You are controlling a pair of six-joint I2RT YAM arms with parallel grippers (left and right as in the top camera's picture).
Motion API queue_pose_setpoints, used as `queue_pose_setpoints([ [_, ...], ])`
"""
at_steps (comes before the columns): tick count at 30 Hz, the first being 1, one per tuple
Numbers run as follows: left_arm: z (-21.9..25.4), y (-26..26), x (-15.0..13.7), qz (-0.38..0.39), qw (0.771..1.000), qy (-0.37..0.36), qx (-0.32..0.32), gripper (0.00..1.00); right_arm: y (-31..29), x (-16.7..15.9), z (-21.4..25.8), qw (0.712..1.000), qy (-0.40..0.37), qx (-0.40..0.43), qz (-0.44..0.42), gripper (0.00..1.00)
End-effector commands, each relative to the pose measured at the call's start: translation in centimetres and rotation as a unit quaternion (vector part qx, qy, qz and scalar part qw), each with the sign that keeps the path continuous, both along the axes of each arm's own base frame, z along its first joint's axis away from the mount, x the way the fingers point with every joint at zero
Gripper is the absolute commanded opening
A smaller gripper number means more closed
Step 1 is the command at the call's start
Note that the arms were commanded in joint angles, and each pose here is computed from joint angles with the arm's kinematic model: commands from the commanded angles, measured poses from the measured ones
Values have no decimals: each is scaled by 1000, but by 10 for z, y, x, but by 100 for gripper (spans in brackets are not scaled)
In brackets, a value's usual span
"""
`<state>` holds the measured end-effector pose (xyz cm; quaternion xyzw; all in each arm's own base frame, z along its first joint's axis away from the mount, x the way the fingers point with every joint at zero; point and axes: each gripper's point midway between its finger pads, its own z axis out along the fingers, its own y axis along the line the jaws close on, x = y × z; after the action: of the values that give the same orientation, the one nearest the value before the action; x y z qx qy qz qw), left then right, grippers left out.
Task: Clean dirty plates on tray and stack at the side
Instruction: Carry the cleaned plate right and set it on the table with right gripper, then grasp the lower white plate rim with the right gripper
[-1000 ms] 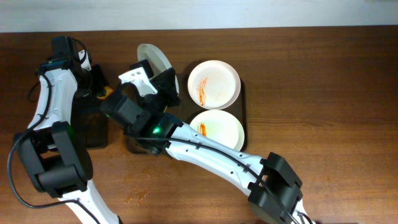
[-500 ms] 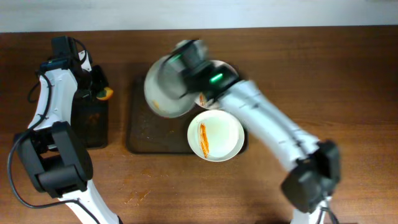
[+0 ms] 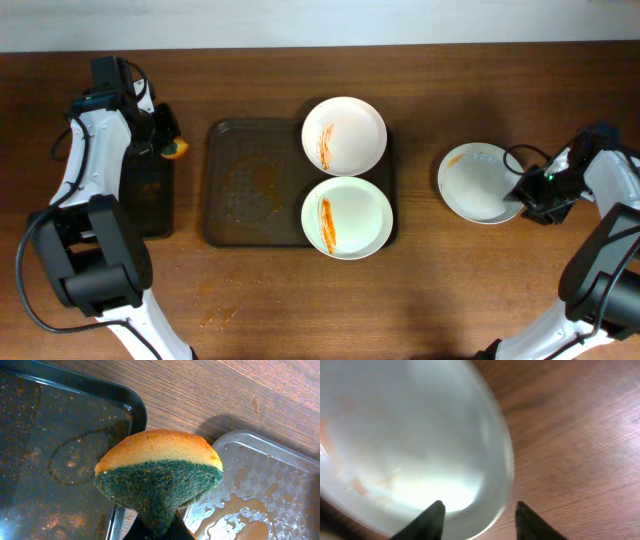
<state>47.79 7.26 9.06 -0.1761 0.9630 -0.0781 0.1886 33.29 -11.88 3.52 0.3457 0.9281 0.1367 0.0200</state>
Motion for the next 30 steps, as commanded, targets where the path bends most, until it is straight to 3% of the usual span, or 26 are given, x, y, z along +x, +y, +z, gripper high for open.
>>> queue_pose_setpoints([
  [1,6,-8,4,-3,1000,-6,-3,1,27,50,96,988,-126,35,83,53],
  [2,6,-17,4,-14,1000,-5,-2,1,50,58,119,982,-142,34,116,53],
  [4,6,-48,6,-70,997,-7,8,1,114,64,121,970,-141,40,196,49],
  [6,9,-87,3,-141,990,-3,20,1,183,49,88,965,-90,18,248,46],
  [9,42,-102,5,-167,986,-9,24,1,236,26,53,961,-58,22,268,37],
  [12,84,-112,15,-187,981,-42,37,1,256,-6,13,965,-13,1,263,37],
  [19,86,-115,18,-190,980,-49,40,1,253,-40,-21,961,37,-20,272,24],
  [20,86,-115,18,-189,980,-49,40,1,256,-39,-21,961,32,-20,275,21],
  [21,86,-115,18,-189,980,-50,40,1,260,-40,-21,959,28,-20,281,9],
  [23,86,-115,19,-189,980,-51,40,1,280,-47,-17,947,24,-10,319,4],
  [26,87,-115,21,-189,980,-55,41,1,340,-27,30,927,-43,-2,373,4],
  [30,89,-115,23,-188,979,-61,42,1,402,38,52,930,-196,-14,310,4],
])
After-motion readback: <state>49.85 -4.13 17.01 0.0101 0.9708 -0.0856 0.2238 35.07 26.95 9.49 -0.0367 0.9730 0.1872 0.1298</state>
